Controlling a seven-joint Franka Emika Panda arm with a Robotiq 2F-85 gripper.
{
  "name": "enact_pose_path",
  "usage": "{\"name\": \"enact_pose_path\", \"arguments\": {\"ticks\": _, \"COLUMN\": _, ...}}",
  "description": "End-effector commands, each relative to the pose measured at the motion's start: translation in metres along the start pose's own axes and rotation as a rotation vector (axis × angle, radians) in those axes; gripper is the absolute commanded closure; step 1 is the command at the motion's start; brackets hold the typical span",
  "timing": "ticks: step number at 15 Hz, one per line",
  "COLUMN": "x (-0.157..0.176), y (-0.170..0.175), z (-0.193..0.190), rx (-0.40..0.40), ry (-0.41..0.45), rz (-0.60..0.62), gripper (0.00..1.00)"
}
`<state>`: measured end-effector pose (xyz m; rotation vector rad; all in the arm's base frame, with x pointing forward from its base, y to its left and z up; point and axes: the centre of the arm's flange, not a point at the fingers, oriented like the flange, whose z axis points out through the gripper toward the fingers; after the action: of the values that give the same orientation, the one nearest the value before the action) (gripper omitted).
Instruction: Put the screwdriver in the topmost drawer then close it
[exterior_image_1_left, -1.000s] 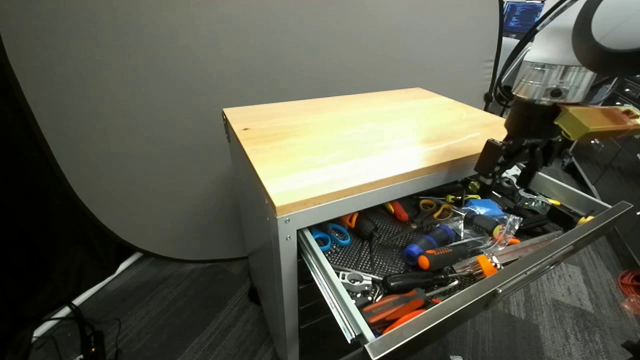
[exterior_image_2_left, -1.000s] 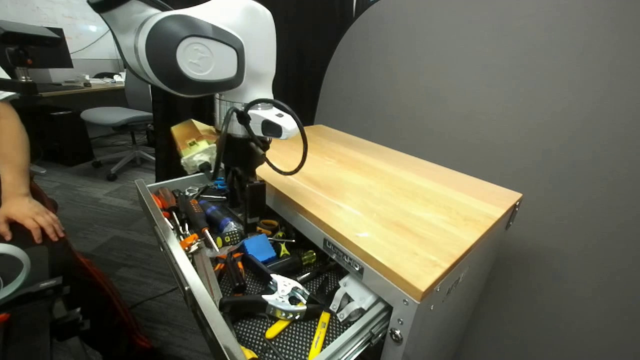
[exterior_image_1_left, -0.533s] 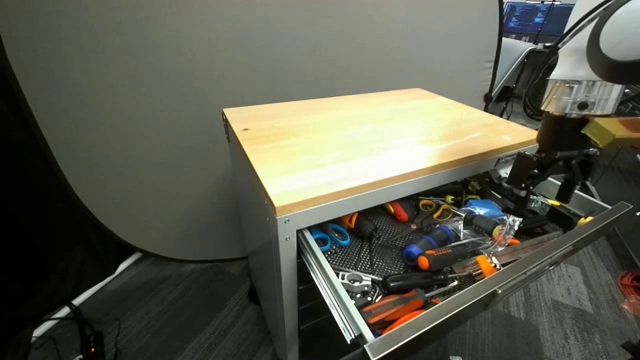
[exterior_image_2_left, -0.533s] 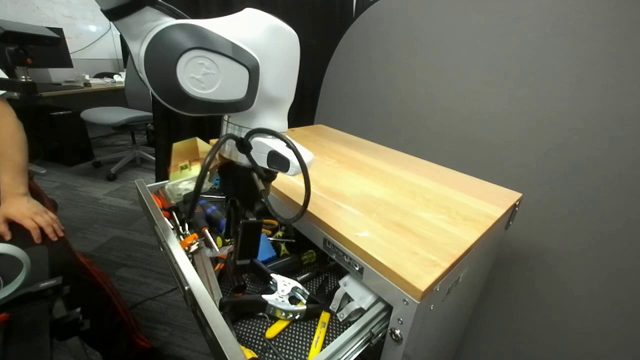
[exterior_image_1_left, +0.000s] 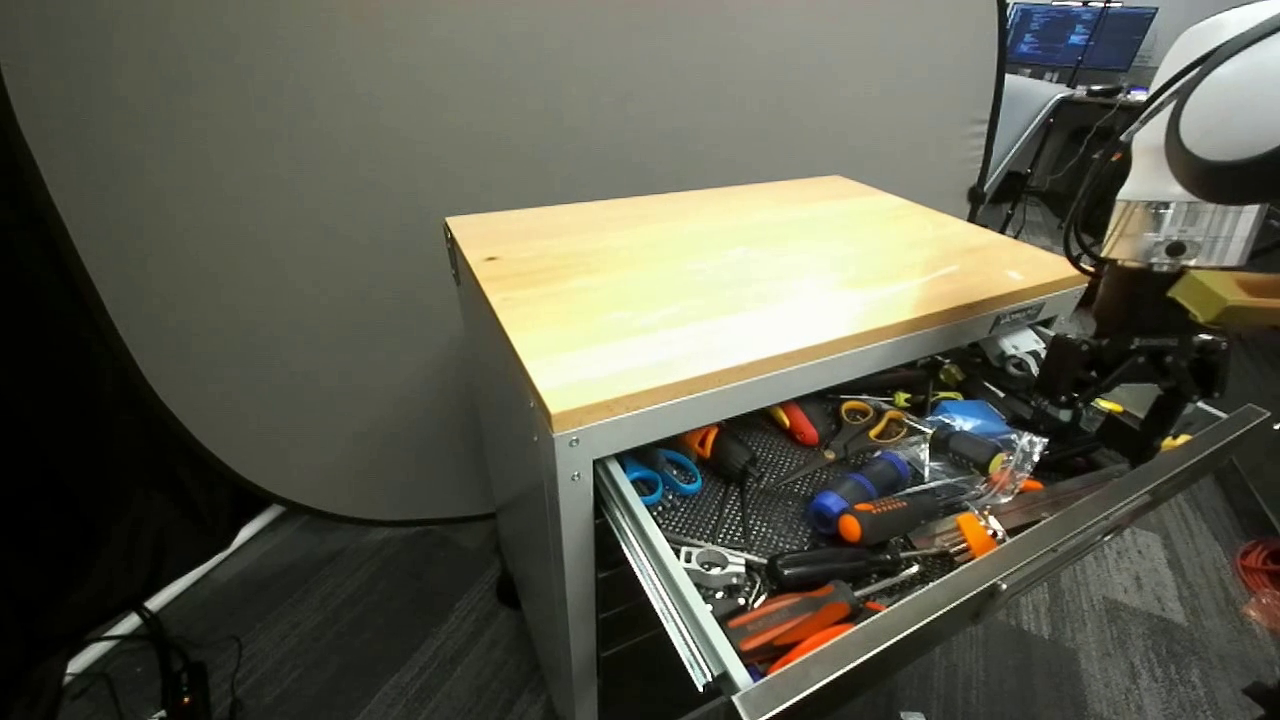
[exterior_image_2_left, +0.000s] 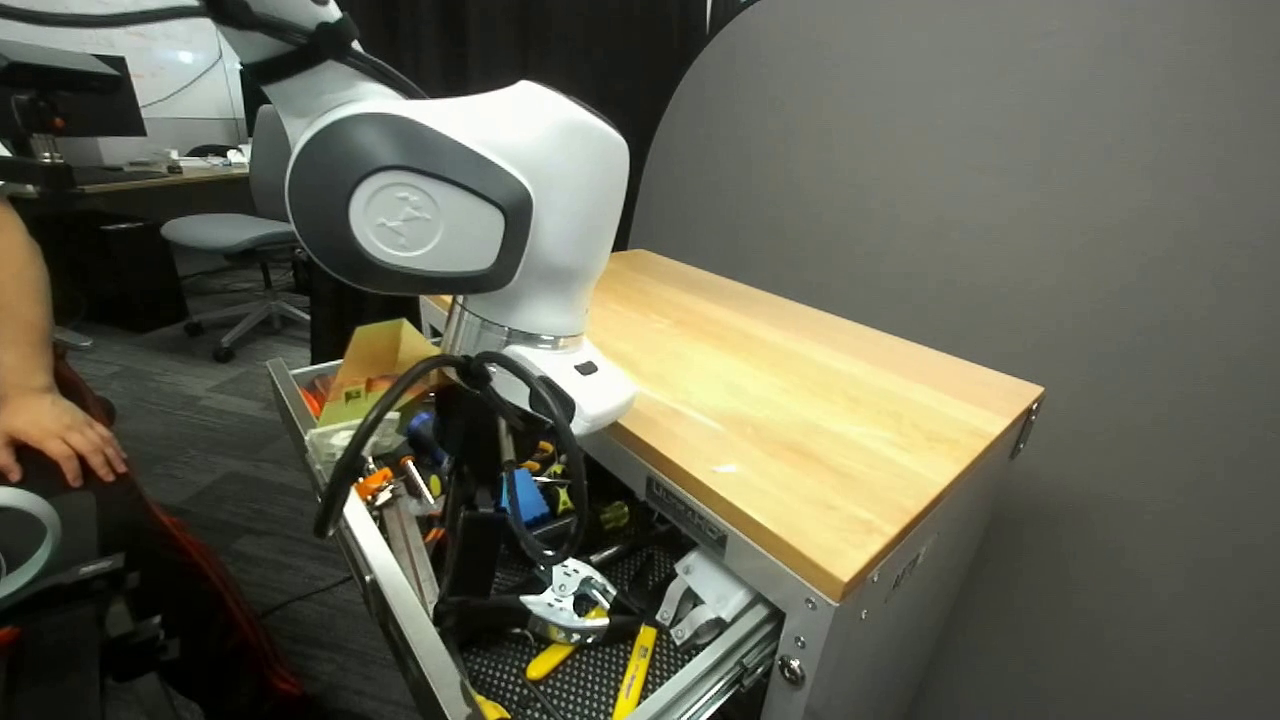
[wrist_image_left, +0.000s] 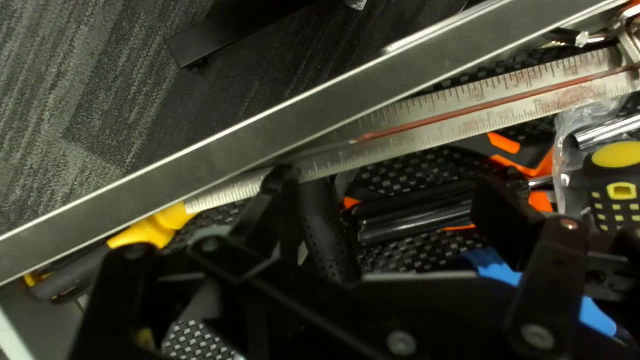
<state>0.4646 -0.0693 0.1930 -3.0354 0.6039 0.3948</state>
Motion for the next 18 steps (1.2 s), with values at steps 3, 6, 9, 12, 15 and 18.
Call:
{"name": "enact_pose_path", "arguments": {"ticks": 3, "x": -0.018, "y": 0.003, "z": -0.041, "rx": 0.053, "ry": 0.033, "rz": 0.037, "gripper": 0.00}}
{"name": "enact_pose_path", "arguments": {"ticks": 6, "x": -0.029, "y": 0.007, "z": -0.056, "rx": 0.038, "ry": 0.028, "rz": 0.033, "gripper": 0.00}}
{"name": "enact_pose_path", "arguments": {"ticks": 9, "x": -0.039, "y": 0.013, "z": -0.062, "rx": 0.025, "ry": -0.010, "rz": 0.033, "gripper": 0.00}}
{"name": "enact_pose_path", "arguments": {"ticks": 12, "x": -0.049, "y": 0.020, "z": -0.062, "rx": 0.032, "ry": -0.034, "rz": 0.044, "gripper": 0.00}}
{"name": "enact_pose_path", "arguments": {"ticks": 15, "x": -0.055, "y": 0.028, "z": -0.058, "rx": 0.031, "ry": -0.055, "rz": 0.066, "gripper": 0.00}}
{"name": "enact_pose_path", "arguments": {"ticks": 18, "x": -0.059, "y": 0.032, "z": -0.047, "rx": 0.030, "ry": -0.078, "rz": 0.087, "gripper": 0.00}}
